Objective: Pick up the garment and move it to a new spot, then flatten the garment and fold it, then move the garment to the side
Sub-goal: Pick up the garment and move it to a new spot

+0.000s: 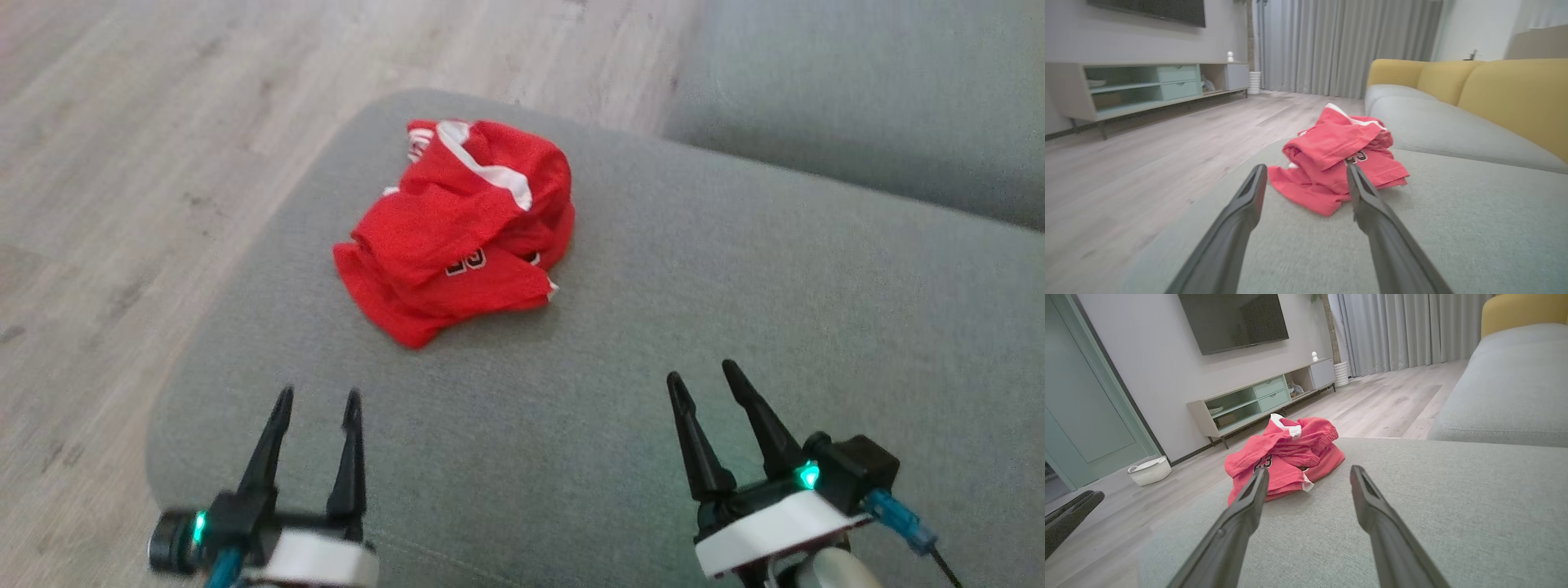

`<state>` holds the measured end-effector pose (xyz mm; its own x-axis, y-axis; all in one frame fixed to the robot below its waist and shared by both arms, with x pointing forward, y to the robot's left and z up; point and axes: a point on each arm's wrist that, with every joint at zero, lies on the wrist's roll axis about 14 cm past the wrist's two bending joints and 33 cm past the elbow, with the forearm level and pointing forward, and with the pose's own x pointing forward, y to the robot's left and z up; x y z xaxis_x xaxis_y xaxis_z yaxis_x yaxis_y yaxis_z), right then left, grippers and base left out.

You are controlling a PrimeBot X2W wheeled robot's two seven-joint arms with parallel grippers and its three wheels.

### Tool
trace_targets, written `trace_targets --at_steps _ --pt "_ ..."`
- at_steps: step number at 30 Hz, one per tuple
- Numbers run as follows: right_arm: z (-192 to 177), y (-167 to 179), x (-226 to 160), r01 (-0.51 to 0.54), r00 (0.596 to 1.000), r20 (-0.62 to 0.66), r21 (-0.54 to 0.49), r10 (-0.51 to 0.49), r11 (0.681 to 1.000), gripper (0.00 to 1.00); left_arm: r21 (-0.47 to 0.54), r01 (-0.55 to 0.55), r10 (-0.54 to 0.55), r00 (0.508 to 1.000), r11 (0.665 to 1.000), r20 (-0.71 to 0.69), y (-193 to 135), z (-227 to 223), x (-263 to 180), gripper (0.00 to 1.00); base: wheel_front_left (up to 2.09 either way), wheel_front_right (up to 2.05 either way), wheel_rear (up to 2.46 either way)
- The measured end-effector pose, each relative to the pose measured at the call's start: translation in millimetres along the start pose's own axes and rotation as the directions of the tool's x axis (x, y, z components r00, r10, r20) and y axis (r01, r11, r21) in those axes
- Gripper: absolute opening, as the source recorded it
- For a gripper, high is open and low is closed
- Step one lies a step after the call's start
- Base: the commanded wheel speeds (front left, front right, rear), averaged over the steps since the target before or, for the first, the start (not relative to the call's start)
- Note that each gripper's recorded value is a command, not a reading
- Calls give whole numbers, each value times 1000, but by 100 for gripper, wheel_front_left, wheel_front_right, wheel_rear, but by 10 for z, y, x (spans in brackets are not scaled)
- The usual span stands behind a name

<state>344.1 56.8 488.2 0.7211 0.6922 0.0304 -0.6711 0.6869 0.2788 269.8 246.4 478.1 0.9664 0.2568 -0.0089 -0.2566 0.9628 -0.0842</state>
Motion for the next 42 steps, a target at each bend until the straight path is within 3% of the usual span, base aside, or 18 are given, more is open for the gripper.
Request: trace_targets --at_steps 4,8,13,21,29,30,31,32,39,42 --pt "-8 -147 49 29 1000 5 13 -29 999 100 94 115 -114 993 989 -13 -175 48 365 100 0 0 0" --pt "38 -353 140 64 998 28 13 -64 998 100 222 233 -212 970 947 -116 -278 23 889 100 0 0 0" --pt "-56 -688 138 141 990 14 33 -142 989 100 288 317 -258 940 904 -223 -435 77 1651 100 0 0 0" --pt "-173 -1185 32 267 963 -2 58 -268 962 100 189 381 -282 870 905 -404 -645 -292 2322 100 0 0 0" --pt "-270 -1483 -74 345 939 -23 60 -344 937 100 177 356 -211 814 918 -542 -541 -736 2616 100 0 0 0" --pt "-280 -1503 -90 352 936 -26 60 -351 934 100 172 358 -210 805 918 -555 -553 -789 2613 68 0 0 0" --pt "-284 -1518 -104 357 934 -27 59 -356 932 100 163 361 -212 796 918 -567 -575 -838 2599 7 0 0 0" --pt "-280 -1529 -115 361 933 -27 58 -360 931 100 153 363 -218 793 919 -569 -598 -859 2593 0 0 0 0" --pt "-149 -1529 -143 368 929 4 55 -369 928 100 147 374 -295 874 916 -385 -749 -471 2683 0 0 0 0" --pt "-42 -1489 -163 365 930 28 50 -367 929 100 132 390 -356 907 911 -224 -914 -67 2710 0 0 0 0"
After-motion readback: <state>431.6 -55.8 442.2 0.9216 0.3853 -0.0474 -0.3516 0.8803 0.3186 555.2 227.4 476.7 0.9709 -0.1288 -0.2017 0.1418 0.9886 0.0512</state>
